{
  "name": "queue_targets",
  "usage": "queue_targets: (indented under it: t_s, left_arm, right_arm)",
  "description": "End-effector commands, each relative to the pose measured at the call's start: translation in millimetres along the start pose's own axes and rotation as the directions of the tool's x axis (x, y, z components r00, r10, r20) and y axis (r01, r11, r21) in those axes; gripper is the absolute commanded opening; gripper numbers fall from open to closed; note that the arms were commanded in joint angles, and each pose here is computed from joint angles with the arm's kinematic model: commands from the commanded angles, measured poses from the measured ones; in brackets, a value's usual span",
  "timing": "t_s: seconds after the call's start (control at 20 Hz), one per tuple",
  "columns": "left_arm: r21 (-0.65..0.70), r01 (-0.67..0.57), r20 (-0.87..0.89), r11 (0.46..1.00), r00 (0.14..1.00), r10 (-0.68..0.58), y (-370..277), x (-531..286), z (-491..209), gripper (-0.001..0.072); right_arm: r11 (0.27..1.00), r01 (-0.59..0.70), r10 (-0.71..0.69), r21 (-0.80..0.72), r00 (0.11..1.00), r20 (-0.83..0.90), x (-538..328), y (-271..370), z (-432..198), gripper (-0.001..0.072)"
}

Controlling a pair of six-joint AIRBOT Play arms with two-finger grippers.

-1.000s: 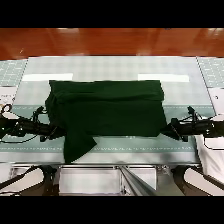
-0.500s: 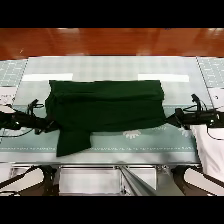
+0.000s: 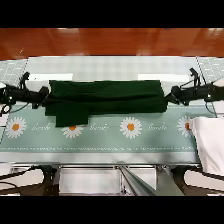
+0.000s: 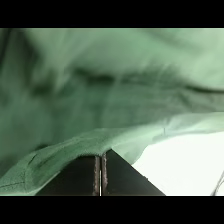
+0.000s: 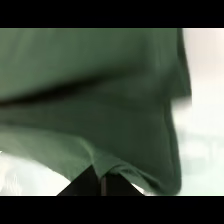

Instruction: Fold the shirts.

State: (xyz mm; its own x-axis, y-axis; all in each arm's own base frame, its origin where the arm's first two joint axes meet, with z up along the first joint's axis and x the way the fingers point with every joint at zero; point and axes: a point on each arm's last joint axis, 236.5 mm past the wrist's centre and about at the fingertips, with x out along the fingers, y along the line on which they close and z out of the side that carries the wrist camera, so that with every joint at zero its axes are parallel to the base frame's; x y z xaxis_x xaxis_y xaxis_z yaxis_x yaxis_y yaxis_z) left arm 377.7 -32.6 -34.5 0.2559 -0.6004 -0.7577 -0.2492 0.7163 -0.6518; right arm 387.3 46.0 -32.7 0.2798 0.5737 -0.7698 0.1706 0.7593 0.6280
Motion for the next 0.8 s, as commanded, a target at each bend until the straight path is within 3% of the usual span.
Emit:
queue_targets:
  t_s: [0.0, 0.75]
  left_arm:
    - [0.019, 0.016, 0.024, 1.0, 1.0, -0.017, -21, 8, 46, 0.0018]
    - [0.023, 0.022, 0.05, 0.999, 0.998, -0.023, -11, 56, 138, 0.0019]
  right_arm:
    - [1.0, 0.002, -0.002, 0.004, 0.999, 0.037, 5, 5, 44, 0.0024]
    - [0.998, -0.046, 0.044, 0.032, 0.997, 0.065, 49, -3, 111, 0.0027]
